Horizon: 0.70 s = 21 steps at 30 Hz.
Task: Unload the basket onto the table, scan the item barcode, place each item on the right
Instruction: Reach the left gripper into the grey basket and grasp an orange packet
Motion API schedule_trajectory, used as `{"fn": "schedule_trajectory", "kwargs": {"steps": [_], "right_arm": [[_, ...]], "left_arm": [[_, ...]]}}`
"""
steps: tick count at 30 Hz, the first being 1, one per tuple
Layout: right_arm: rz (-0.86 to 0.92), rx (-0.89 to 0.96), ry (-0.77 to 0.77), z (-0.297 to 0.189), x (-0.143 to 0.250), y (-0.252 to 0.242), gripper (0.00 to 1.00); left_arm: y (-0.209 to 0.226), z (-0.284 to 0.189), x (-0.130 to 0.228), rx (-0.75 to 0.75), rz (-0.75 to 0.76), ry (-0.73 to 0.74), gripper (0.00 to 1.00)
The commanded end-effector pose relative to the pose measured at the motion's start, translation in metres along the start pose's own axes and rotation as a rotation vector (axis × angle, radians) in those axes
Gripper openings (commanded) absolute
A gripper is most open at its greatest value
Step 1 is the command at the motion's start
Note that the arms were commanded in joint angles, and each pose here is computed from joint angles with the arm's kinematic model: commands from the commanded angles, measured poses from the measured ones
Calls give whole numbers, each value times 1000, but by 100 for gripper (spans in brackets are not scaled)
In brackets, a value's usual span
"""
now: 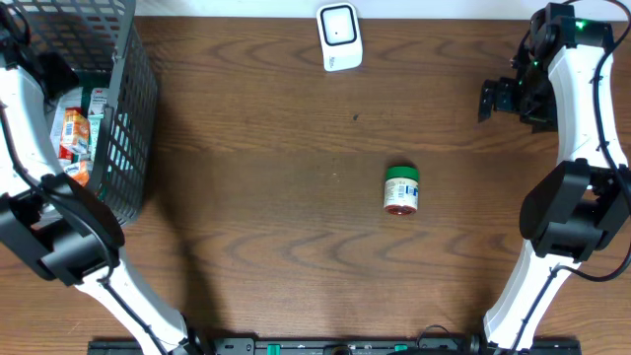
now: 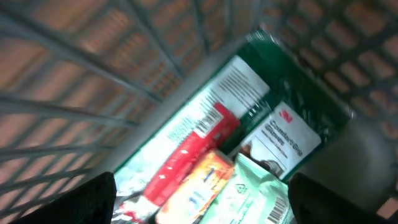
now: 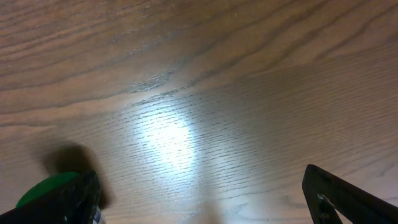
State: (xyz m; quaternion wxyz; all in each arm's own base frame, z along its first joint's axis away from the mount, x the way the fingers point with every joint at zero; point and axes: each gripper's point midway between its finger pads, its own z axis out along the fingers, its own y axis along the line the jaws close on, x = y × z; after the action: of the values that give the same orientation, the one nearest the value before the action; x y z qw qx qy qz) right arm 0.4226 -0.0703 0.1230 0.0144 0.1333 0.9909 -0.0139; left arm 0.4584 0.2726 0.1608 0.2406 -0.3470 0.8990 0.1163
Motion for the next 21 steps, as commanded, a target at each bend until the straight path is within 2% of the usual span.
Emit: {"fn": "schedule_trajectory", "kwargs": {"steps": [1,4,19,21], "right_arm": [[-6,12,-11,-2,-3,-2,99],[-6,12,-11,-2,-3,-2,99],[-4,12,-11,-2,-3,-3,99],[-4,12,-11,-2,-3,-3,99]], "left_arm": [[-22,28,19,106,135,83,83],[-21,40,28,100,162,114,80],[-3,50,54,67,152,212,81],[1,52,55,63,145,219,77]]}}
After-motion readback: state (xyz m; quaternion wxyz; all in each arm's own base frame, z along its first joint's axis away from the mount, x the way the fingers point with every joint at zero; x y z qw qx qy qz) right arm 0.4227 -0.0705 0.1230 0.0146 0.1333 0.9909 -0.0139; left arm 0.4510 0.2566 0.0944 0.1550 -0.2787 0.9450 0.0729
